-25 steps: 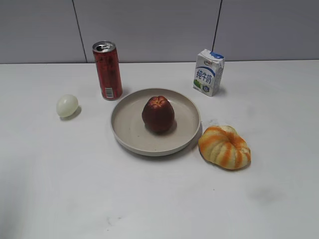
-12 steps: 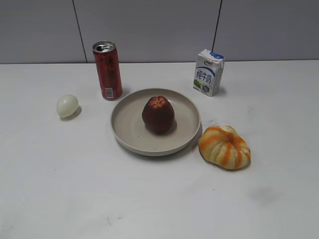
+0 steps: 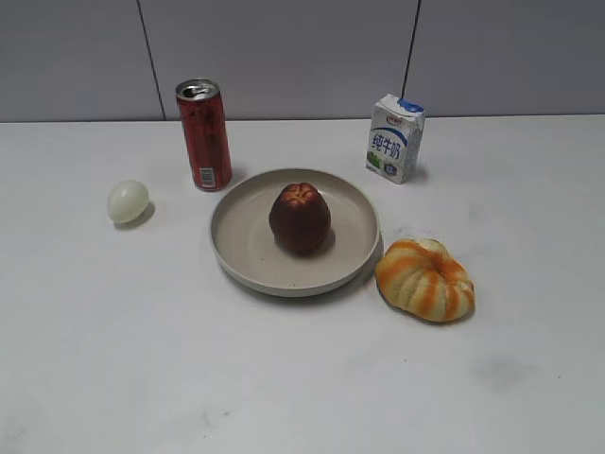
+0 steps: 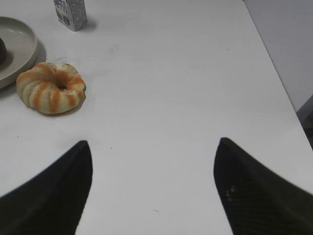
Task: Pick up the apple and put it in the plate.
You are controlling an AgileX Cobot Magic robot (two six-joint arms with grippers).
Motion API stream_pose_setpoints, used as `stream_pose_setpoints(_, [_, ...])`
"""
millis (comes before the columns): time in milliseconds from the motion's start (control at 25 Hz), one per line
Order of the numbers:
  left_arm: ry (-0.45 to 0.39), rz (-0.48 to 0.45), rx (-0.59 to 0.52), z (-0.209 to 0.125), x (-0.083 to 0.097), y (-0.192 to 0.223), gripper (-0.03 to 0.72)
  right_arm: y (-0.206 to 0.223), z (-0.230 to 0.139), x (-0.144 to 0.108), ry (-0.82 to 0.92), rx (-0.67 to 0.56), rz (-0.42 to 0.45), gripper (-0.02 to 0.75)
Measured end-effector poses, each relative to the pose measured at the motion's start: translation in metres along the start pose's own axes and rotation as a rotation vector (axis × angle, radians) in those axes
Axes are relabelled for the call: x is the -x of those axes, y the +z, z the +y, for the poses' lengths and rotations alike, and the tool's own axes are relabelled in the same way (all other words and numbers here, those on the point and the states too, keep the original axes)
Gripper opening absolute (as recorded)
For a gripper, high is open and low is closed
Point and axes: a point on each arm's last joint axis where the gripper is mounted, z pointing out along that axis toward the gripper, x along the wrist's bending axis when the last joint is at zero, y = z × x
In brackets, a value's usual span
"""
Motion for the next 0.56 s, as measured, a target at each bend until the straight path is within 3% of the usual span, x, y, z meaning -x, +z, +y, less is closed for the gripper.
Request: stream_pose_setpoints(560, [-0.001, -0.006, 0.047, 0.0013, 0.0013, 0.0078, 0.573, 0.0, 0.0, 0.0, 0.0, 0.0, 0.0, 0.585])
